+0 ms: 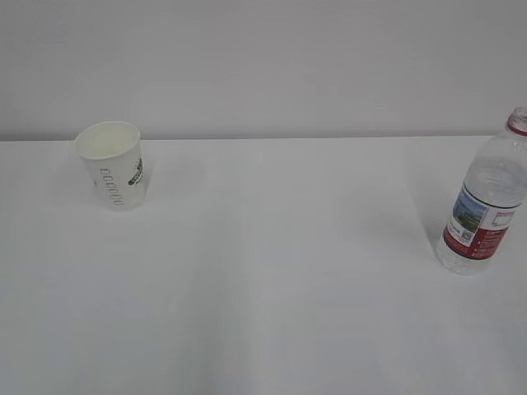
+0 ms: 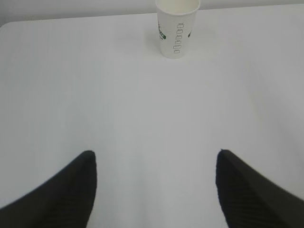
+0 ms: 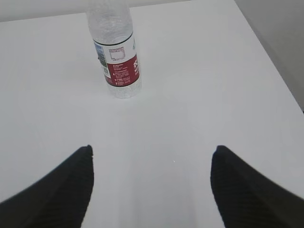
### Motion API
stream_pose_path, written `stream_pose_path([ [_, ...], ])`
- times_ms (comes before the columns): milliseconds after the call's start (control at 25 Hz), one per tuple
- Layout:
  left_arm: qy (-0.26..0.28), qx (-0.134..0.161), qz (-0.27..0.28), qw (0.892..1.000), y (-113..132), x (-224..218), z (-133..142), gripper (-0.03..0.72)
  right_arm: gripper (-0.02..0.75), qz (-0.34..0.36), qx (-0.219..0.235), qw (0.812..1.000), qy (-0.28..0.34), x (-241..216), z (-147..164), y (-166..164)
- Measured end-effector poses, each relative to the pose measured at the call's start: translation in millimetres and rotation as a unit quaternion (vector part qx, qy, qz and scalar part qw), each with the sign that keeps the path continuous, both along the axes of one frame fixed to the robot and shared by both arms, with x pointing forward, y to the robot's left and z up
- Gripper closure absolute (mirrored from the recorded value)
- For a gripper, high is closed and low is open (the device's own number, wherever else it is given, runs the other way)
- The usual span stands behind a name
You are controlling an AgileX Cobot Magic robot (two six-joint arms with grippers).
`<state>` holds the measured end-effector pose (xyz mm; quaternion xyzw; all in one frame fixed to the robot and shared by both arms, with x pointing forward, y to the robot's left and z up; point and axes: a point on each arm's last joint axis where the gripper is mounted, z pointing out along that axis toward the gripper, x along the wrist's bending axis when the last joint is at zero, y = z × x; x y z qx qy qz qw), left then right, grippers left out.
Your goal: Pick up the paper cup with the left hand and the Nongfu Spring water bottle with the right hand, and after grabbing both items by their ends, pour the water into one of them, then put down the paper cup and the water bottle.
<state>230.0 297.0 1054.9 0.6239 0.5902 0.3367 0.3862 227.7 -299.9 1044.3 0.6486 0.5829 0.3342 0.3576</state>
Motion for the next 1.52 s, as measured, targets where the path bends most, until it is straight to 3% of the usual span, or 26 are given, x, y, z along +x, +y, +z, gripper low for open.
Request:
stream_pose_path([
  [1520,0.0,0.0,0.0,1.0,0.0,0.0,0.0,0.12,0.156,0.0,0.0,1.0,0.0,0.0,0.0,0.0],
])
